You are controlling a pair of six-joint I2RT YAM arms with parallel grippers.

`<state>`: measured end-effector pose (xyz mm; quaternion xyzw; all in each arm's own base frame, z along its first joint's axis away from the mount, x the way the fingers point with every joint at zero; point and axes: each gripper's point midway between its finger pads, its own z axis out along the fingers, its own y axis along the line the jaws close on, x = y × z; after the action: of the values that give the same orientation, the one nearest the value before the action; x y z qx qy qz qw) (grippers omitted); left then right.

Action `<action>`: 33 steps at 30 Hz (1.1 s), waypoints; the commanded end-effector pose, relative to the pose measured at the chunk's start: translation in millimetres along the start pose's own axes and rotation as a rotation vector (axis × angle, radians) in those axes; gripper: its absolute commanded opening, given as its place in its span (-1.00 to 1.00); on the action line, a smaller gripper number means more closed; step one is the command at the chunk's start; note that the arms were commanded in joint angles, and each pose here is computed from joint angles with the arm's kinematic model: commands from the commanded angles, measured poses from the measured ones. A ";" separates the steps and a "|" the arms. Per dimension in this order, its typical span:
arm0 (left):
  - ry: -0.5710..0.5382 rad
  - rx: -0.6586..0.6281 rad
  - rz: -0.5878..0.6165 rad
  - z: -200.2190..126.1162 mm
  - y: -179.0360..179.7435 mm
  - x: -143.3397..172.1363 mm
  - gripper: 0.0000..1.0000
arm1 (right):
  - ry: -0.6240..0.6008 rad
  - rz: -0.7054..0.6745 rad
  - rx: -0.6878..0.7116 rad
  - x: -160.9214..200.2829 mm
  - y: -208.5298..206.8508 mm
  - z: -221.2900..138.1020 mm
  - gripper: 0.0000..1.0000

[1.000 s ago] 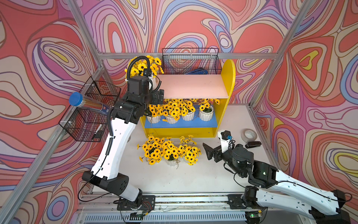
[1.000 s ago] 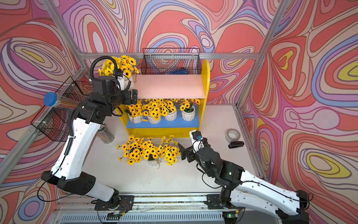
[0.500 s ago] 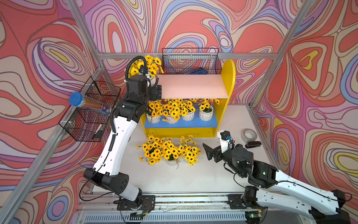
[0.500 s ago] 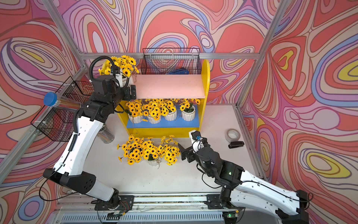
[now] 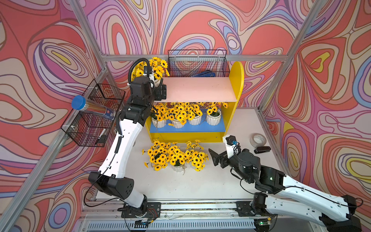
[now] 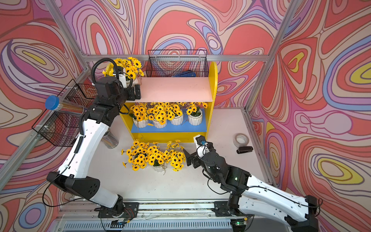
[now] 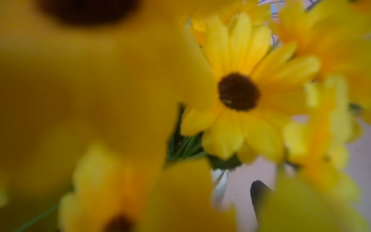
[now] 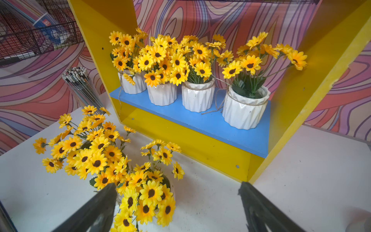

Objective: Take the sunflower pots off the shelves
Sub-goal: Pick up the sunflower pot from the shelf.

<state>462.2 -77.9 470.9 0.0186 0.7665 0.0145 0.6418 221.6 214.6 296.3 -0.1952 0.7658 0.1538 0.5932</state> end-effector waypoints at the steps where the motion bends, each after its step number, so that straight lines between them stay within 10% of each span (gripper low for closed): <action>1: -0.038 0.012 0.005 12.3 -0.6 -3.5 1.00 | -0.011 -0.015 -0.012 -2.7 3.8 1.1 0.96; 33: -0.211 -0.055 -0.063 45.6 10.7 -12.2 0.99 | -0.018 -0.060 -0.078 -7.7 17.6 3.7 0.97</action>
<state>503.1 -72.6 471.5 -0.0088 0.7098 0.0076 0.7043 220.5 229.9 292.4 -0.2363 0.7571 0.1556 0.5888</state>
